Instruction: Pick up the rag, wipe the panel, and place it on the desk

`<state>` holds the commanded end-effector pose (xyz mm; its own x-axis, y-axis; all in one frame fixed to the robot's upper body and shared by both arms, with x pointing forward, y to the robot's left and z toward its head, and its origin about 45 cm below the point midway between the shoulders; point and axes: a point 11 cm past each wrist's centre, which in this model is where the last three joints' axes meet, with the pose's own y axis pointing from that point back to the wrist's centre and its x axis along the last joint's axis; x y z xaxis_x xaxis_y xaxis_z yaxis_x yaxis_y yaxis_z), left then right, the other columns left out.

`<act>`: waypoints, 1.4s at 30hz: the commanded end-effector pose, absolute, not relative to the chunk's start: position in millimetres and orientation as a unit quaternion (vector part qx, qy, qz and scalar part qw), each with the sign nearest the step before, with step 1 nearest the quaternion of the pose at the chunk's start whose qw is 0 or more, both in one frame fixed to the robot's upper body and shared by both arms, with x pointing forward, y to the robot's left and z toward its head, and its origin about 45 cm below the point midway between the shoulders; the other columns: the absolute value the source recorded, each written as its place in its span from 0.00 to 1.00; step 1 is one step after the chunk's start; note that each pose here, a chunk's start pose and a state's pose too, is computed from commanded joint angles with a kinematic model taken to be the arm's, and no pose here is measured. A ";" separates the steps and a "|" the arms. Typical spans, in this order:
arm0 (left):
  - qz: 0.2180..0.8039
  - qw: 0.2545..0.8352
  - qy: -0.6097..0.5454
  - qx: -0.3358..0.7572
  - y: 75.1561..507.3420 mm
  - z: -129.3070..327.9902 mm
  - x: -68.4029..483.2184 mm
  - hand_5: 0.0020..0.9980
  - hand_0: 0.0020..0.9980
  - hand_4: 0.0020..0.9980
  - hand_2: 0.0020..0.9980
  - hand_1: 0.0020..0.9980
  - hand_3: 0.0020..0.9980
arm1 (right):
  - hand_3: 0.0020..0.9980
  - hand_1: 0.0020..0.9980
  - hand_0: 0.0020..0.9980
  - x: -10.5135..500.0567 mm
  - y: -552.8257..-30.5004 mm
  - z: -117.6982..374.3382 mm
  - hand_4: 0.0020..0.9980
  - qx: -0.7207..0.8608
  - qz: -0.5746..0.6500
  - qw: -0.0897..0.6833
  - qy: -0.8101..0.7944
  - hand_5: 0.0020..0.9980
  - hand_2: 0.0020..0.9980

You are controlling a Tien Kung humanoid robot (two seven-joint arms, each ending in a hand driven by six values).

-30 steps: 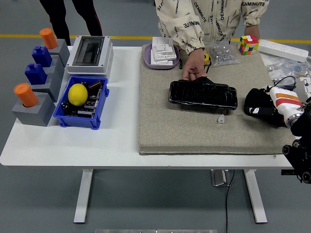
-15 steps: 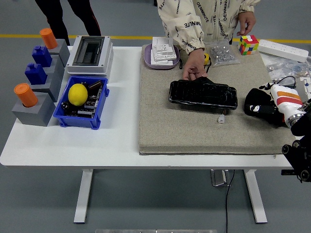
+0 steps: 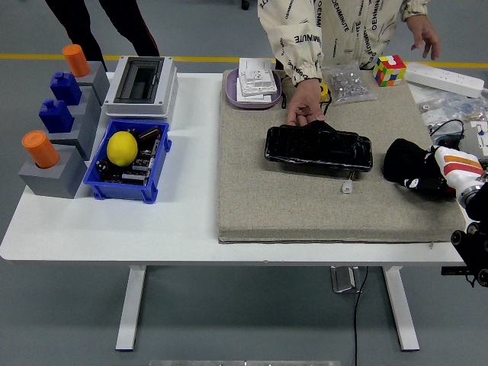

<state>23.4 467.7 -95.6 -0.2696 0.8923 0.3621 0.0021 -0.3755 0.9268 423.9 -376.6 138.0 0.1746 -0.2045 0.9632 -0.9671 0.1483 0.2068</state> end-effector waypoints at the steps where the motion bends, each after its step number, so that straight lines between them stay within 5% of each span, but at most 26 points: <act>1: 0.660 0.337 0.446 0.502 467.7 -95.6 23.5 0.47 0.65 0.60 0.74 0.70 0.57 | 0.73 0.66 0.71 424.6 -376.1 138.7 1.00 0.547 0.356 0.535 -0.536 0.59 0.74; 21: 0.661 0.337 0.446 0.500 467.9 -95.4 24.5 0.47 0.65 0.60 0.74 0.70 0.56 | 0.73 0.66 0.69 428.9 -364.6 141.3 1.00 0.549 0.359 0.519 -0.548 0.58 0.73; 22: 0.661 0.337 0.446 0.500 467.9 -95.4 24.5 0.47 0.65 0.60 0.74 0.70 0.57 | 0.70 0.61 0.61 428.8 -364.4 141.3 1.00 0.549 0.360 0.518 -0.549 0.57 0.68; 27: 0.661 0.336 0.446 0.501 467.8 -95.6 23.4 0.47 0.65 0.60 0.74 0.70 0.57 | 0.70 0.61 0.61 427.5 -364.7 140.6 1.00 0.544 0.362 0.514 -0.555 0.57 0.68; 28: 0.661 0.336 0.446 0.501 467.8 -95.6 23.0 0.47 0.65 0.60 0.74 0.70 0.57 | 0.57 0.57 0.51 427.1 -365.1 140.5 1.00 0.542 0.363 0.514 -0.557 0.54 0.62; 42: 0.659 0.335 0.445 0.505 469.7 -95.0 20.6 0.47 0.65 0.60 0.74 0.70 0.57 | 0.47 0.46 0.39 424.4 -366.7 139.7 1.00 0.532 0.371 0.512 -0.563 0.42 0.49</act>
